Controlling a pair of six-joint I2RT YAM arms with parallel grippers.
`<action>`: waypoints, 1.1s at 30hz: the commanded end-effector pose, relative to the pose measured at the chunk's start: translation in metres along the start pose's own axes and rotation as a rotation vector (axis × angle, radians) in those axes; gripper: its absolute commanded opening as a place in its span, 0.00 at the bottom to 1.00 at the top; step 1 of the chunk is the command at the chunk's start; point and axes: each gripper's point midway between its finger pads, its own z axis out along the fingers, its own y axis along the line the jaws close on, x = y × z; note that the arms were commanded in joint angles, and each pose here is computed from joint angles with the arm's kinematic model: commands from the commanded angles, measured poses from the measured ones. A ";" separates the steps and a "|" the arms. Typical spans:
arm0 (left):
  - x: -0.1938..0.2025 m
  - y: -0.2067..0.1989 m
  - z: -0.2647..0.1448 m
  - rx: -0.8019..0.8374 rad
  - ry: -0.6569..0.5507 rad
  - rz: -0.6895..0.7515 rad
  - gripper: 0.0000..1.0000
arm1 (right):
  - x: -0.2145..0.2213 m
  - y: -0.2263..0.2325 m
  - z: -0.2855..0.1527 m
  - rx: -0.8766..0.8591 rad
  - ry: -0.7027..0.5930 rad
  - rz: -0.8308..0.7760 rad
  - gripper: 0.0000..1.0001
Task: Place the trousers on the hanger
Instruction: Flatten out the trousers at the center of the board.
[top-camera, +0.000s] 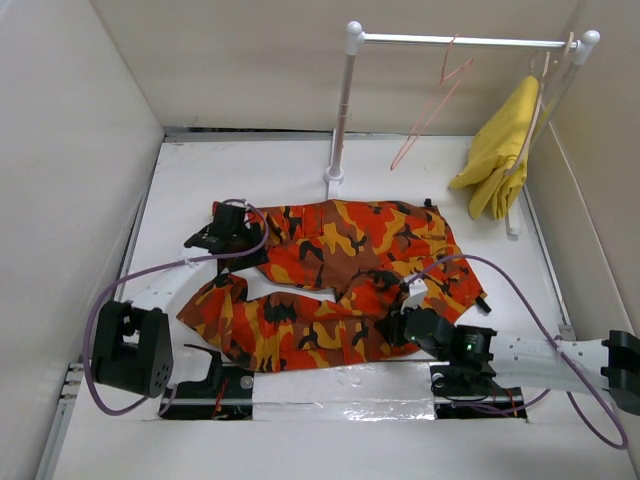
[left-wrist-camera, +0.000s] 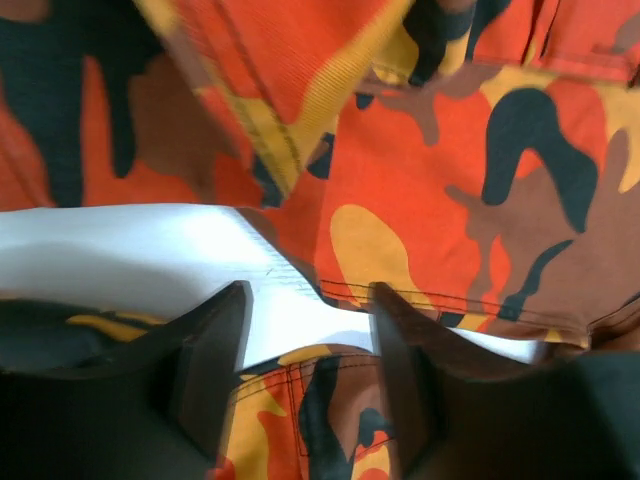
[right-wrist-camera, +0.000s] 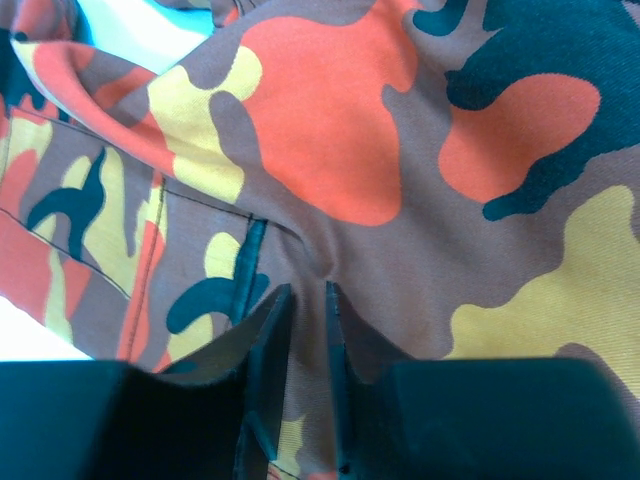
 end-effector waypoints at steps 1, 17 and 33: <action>-0.018 -0.011 0.001 0.022 -0.043 0.017 0.57 | -0.014 0.007 -0.002 -0.010 -0.041 -0.014 0.30; -0.123 0.012 0.007 -0.323 -0.213 0.051 0.00 | -0.016 0.009 -0.006 -0.045 -0.063 0.005 0.42; -0.250 0.115 -0.039 -0.085 -0.359 -0.407 0.00 | -0.013 0.008 -0.005 -0.039 -0.049 0.008 0.54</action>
